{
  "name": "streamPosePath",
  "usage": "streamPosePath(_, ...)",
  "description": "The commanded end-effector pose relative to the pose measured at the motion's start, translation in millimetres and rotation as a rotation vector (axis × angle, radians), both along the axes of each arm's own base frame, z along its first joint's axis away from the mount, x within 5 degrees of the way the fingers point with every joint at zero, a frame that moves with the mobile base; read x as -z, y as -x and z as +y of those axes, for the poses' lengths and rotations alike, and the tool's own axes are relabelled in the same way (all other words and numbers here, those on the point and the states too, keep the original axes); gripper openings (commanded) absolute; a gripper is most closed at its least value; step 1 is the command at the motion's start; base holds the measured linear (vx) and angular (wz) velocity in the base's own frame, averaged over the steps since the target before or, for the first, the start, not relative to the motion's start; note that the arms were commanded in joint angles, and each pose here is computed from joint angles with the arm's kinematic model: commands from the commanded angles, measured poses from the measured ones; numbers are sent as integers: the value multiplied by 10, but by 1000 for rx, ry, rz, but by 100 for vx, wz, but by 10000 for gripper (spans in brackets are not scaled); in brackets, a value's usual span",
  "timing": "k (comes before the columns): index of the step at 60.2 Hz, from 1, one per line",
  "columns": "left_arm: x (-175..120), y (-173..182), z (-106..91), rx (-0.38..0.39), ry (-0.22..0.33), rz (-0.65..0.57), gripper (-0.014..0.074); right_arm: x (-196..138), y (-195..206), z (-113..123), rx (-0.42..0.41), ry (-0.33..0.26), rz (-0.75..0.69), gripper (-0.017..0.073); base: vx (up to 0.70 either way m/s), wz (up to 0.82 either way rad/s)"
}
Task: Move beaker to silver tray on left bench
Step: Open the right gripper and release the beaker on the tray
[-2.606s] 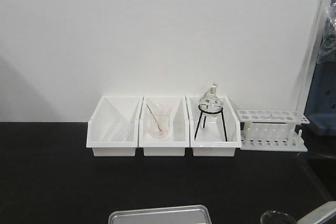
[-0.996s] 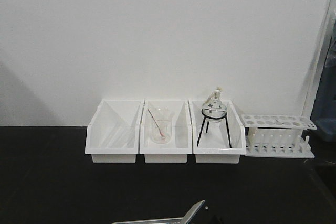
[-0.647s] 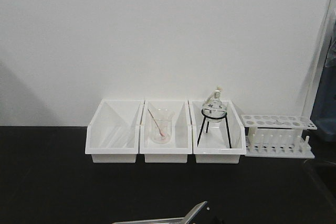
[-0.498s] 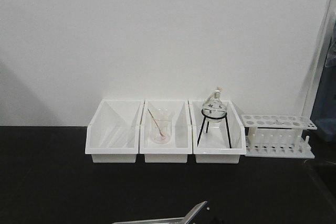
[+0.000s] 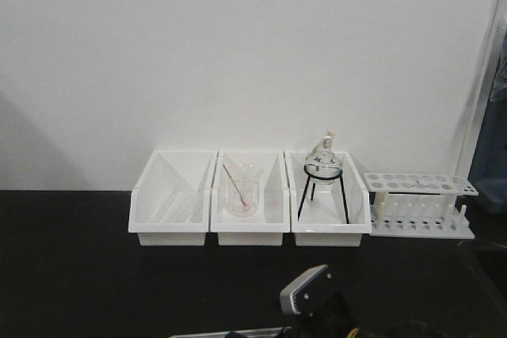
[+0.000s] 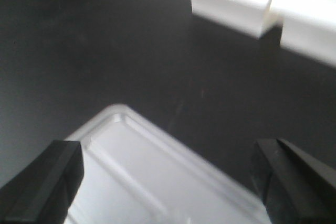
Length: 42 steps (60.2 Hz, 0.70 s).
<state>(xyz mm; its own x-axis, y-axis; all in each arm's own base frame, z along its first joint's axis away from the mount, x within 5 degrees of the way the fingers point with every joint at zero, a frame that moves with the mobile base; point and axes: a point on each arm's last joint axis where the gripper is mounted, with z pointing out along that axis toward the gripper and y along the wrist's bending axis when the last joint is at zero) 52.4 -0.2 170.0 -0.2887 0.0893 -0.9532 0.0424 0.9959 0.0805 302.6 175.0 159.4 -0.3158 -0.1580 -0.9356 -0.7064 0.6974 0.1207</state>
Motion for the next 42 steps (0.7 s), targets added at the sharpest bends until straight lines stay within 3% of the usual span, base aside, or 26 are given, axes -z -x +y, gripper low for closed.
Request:
streamPosePath(1,-2,-17,-7,8,7,-62,1,-535,26,-14,8,-104,-150,657,0,0)
streamPosePath(4,-2,-17,-7,8,7,-62,1,-697,71,-47,20,-106,-175,615,0,0)
streamPosePath(10,-2,-17,-7,8,7,-62,1,-1060,215,-173,84,-92,-186,449,0,0)
streamPosePath(20,-2,-17,-7,8,7,-62,1,-1525,560,-535,300,-32,-94,-5,0,0)
streamPosePath(31,-2,-17,-7,8,7,-62,1,-1790,902,-911,506,73,-77,-15,0,0)
streamPosePath(42,-2,-17,-7,8,7,-62,1,-1994,1135,-1055,548,35,-131,-14,0,0)
